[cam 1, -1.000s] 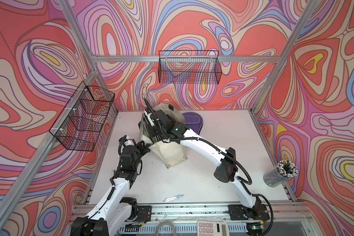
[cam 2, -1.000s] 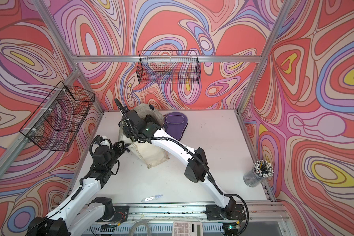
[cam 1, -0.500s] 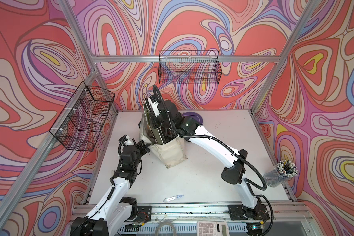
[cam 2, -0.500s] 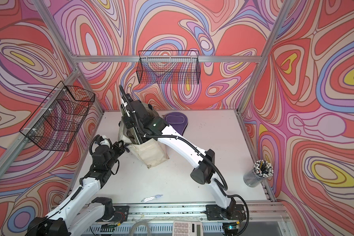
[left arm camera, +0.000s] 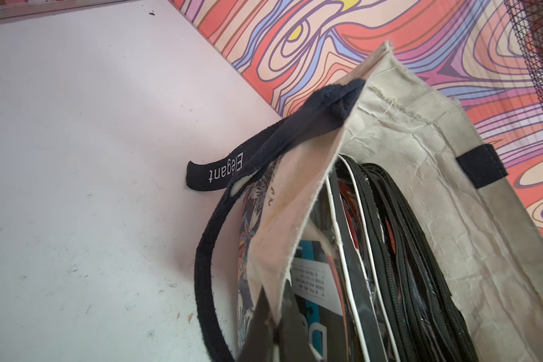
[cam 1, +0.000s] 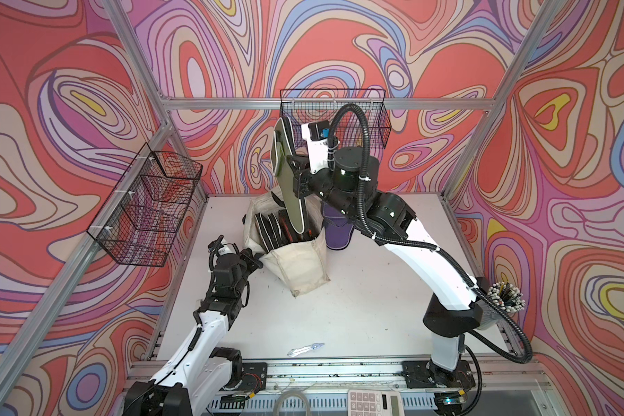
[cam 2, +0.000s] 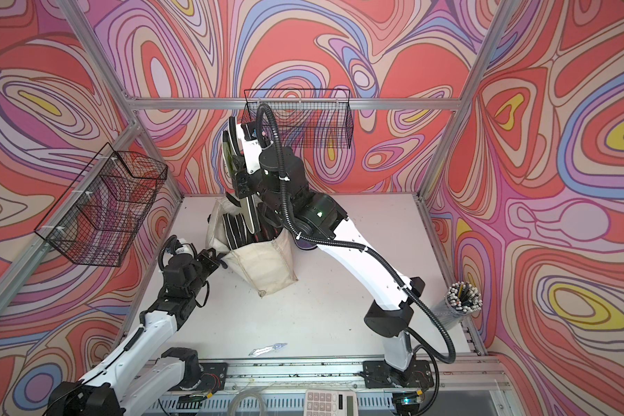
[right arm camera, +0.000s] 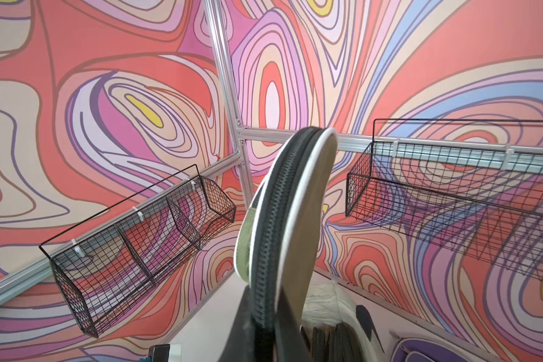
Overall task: Remove the ping pong set from the canvas bag
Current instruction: Pick up the ping pong set from the canvas bag, then place the ping pong set at the center of the board.
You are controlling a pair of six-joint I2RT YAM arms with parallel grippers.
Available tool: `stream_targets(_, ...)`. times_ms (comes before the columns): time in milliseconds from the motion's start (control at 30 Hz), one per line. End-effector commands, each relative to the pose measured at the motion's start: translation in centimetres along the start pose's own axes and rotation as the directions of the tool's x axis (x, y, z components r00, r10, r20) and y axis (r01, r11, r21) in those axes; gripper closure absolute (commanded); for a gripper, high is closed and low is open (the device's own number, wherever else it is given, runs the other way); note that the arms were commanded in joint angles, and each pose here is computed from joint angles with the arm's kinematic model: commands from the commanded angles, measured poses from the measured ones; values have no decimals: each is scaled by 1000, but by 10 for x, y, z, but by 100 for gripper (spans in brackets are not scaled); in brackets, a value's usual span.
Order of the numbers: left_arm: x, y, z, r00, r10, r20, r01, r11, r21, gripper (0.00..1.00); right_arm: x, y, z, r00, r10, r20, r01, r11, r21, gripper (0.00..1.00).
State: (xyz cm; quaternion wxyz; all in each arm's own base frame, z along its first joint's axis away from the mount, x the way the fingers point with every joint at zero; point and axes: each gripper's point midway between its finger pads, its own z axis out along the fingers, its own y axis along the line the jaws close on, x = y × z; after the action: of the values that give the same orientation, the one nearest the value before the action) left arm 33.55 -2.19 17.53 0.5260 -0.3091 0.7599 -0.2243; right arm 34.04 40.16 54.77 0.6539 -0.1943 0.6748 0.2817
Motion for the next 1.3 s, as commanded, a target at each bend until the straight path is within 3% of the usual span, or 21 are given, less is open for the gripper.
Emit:
stream_targets(0, -15, 1, -2, 999, 12, 43, -11, 999, -38, 100, -7, -11, -8, 1000, -23, 16, 23, 999, 43, 100)
stream_targets(467, -21, 12, -9, 999, 26, 47, -20, 992, -125, 100, -13, -52, -50, 1000, -20, 6, 18, 987, 159, 100)
stream_targets(533, -33, -1, -10, 998, 22, 63, -15, 994, -107, 100, -9, -65, -54, 1000, -6, -2, 7, 983, 182, 100)
stream_targets(1267, -45, -18, -15, 998, 21, 55, -16, 997, -80, 100, 103, -204, -70, 982, 148, -116, -90, 913, 399, 100)
